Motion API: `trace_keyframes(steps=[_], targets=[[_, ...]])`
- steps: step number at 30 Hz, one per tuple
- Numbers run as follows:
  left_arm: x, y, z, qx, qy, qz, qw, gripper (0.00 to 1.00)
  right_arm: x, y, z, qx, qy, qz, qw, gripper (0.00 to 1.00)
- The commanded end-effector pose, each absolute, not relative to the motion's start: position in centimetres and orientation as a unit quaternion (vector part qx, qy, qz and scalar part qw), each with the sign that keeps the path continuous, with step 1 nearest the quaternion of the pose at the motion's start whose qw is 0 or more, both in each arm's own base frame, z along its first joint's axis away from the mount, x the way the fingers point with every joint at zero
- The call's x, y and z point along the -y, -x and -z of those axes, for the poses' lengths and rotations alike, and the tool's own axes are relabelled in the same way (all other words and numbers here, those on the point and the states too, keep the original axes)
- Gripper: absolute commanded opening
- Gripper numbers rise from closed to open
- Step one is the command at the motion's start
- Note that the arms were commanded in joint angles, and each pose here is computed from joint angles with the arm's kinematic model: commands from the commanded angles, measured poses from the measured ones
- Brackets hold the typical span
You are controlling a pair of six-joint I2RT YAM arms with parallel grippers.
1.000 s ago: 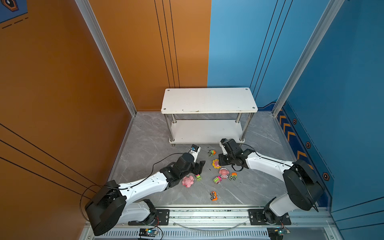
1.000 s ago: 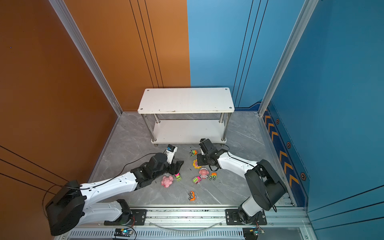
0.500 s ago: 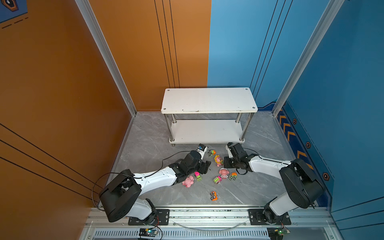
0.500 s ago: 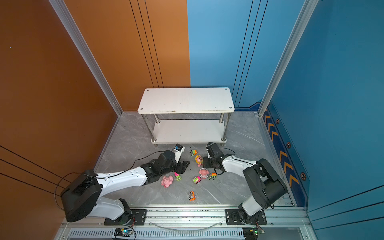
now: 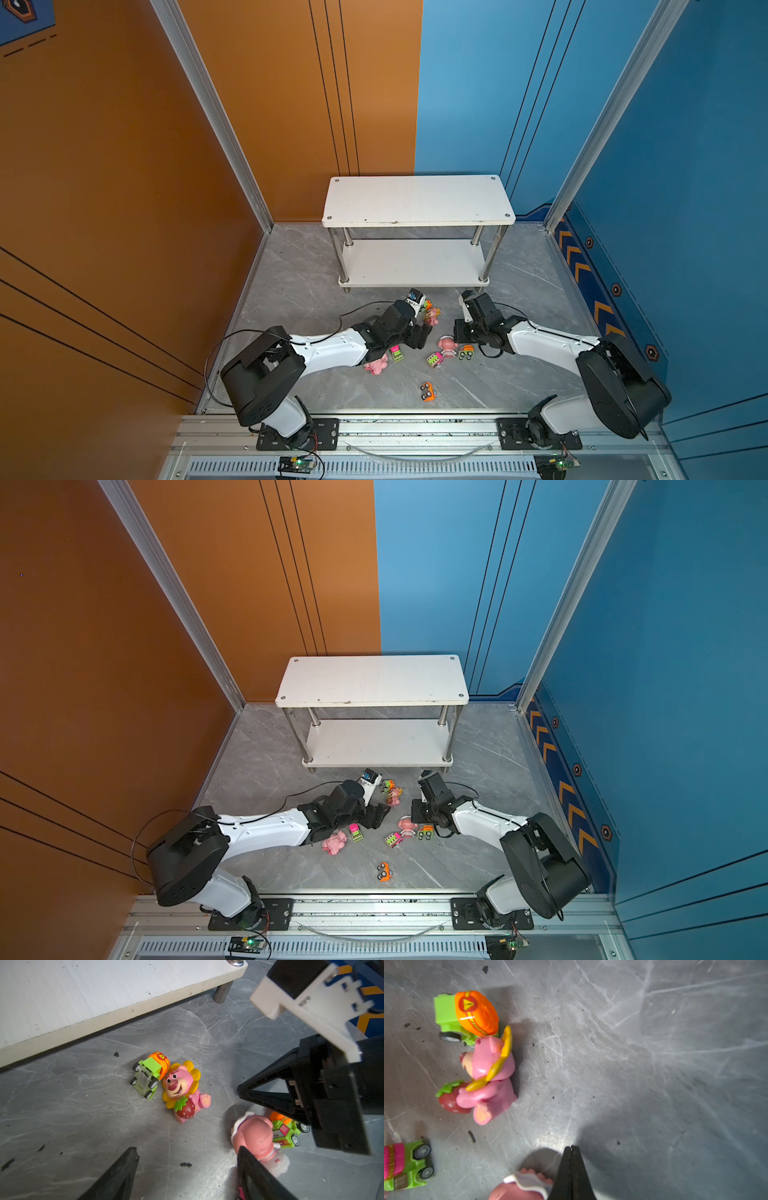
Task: Place and organize the plastic toys onto the shelf
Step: 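Close the right gripper on the pink sunflower bear figure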
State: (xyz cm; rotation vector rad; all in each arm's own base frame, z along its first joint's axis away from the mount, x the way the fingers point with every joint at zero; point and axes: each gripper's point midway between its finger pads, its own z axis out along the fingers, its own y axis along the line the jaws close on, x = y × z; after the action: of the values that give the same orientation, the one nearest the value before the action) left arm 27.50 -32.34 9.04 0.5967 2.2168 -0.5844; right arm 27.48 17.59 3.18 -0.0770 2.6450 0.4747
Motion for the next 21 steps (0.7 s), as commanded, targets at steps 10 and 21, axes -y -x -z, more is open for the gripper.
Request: trace_keyframes(steps=[10, 21], targets=[[37.0, -29.3, -7.5, -0.872, -0.225, 0.268, 0.343, 0.83, -16.3, -27.9, -7.6, -0.950, 0.011, -0.158, 0.270, 0.07], [38.6, -30.7, -4.7, -0.881, -0.232, 0.250, 0.329, 0.73, -16.3, -27.7, -7.8, -0.949, 0.020, -0.159, 0.271, 0.23]])
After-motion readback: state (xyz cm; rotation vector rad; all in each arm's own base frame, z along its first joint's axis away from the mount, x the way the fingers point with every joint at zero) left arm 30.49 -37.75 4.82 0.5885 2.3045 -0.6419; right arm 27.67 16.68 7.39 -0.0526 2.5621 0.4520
